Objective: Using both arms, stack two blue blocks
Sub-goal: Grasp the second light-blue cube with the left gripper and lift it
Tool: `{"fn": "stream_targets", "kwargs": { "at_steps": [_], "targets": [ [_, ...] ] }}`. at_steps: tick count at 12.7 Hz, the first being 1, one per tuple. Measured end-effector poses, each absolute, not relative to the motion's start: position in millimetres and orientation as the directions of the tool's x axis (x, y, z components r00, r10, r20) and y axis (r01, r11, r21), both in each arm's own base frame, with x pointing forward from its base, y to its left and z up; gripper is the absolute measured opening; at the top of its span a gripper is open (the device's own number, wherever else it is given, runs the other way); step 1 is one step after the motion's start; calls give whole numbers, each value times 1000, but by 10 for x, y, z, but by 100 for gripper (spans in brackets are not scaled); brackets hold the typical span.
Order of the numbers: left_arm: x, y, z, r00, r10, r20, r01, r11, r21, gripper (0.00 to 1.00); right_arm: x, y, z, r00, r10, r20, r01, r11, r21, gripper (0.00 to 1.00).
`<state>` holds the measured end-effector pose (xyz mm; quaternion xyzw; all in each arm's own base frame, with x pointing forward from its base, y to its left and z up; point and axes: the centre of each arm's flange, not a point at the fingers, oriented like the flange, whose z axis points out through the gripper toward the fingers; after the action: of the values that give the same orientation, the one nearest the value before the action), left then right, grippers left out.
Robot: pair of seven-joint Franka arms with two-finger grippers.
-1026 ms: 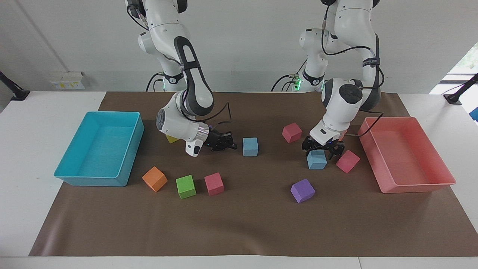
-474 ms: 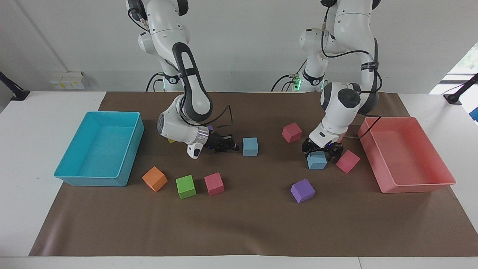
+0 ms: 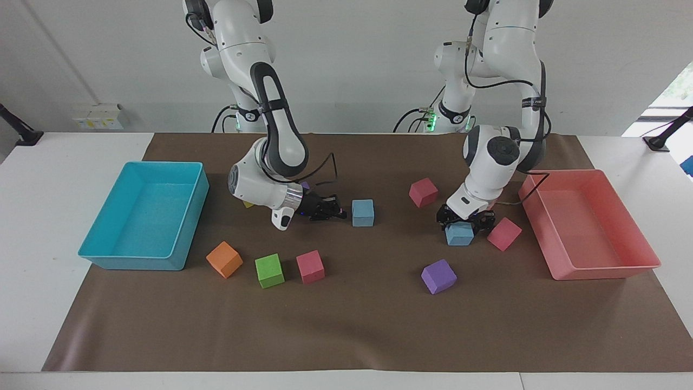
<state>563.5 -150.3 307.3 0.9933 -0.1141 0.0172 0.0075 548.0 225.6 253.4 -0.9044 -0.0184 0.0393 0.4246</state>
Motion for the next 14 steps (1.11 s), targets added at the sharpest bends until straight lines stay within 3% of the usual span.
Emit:
{"fn": "stream_targets", "kwargs": {
  "at_steps": [5,8,14],
  "targets": [
    [5638,-1503,3071,974,-225,38,-226,-974,11,100,5478,2253,2529,996,65,-56,-1,-640,-768,1],
    [5640,-1503,3075,974,-225,40,-225,-974,11,62,5480,2248,2525,997,61,-53,-1,-643,-766,1],
    [5650,-1506,3091,973,-225,43,-225,-974,11,59,5469,2243,2506,997,56,-52,-3,-649,-761,1]
  ]
}}
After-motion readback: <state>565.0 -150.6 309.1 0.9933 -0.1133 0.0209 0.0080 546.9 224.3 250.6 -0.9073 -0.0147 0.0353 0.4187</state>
